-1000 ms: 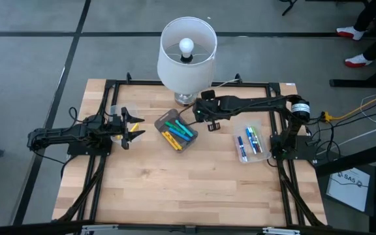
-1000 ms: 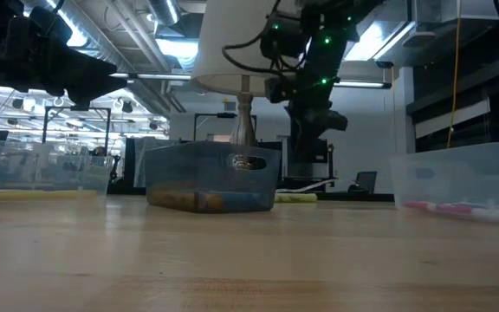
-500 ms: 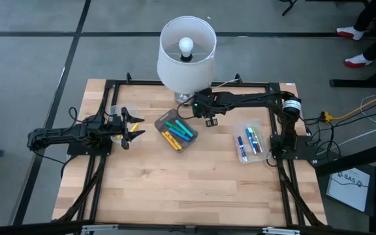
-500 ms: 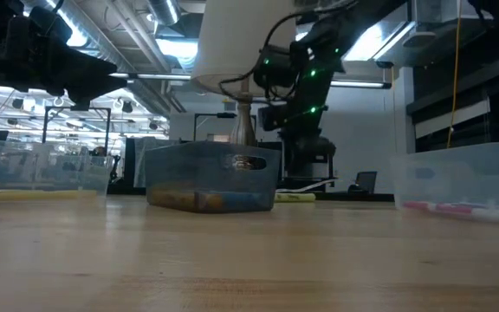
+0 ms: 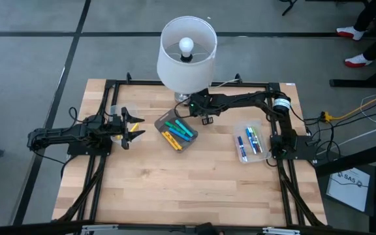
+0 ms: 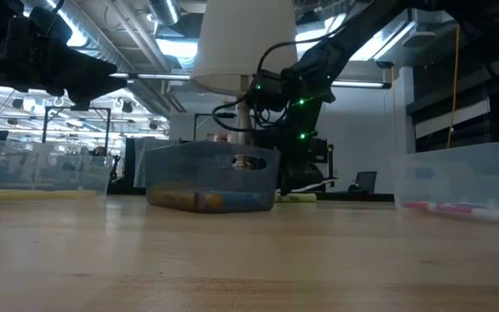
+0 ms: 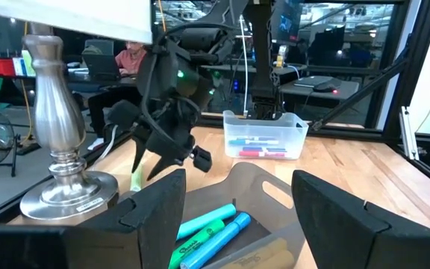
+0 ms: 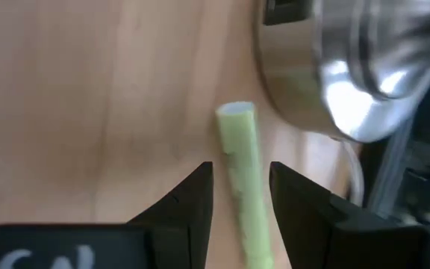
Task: Pick & Place Markers
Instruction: Put the light green marker into the black bin
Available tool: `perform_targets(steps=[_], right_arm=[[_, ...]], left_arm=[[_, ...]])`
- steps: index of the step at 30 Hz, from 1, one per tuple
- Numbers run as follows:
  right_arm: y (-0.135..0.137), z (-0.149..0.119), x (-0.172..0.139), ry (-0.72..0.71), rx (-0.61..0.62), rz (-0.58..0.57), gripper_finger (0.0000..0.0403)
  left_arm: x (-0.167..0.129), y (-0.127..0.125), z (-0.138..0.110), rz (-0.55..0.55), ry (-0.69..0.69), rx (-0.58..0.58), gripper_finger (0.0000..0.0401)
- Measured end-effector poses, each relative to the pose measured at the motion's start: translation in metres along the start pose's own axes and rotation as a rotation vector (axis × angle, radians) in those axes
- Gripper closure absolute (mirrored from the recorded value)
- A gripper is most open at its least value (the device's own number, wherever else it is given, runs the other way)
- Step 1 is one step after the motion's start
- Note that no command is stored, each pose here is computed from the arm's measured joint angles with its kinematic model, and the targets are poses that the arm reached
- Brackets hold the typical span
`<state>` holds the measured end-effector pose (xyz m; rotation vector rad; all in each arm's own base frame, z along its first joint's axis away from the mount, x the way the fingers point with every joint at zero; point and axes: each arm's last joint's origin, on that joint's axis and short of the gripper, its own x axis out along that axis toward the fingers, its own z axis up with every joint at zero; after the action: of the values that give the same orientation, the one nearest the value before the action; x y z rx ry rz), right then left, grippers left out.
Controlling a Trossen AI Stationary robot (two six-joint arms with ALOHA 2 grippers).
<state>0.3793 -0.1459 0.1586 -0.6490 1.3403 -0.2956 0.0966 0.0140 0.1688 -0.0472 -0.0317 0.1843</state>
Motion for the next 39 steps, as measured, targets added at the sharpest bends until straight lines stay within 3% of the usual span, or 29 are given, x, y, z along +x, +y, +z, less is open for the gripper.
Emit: perform_targets(steps=[6,15,34,39], right_arm=[[-0.008,-0.008,0.007,-0.055,0.037,0.101,0.0272],[-0.023,-0.023,0.017,-0.045,0.161,0.128,0.0272],[-0.019,-0.029,0.017,-0.026,0.138,0.216,0.0272],[-0.013,-0.023,0.013,-0.014,0.108,0.190,0.0272]], left_arm=[[0.000,0.000,0.000,0.000,0.000,0.001,0.0161],[0.000,0.000,0.000,0.000,0.000,0.001,0.0161],[0.000,0.000,0.000,0.000,0.000,0.000,0.0161],[0.000,0.000,0.000,0.000,0.001,0.001,0.0161]])
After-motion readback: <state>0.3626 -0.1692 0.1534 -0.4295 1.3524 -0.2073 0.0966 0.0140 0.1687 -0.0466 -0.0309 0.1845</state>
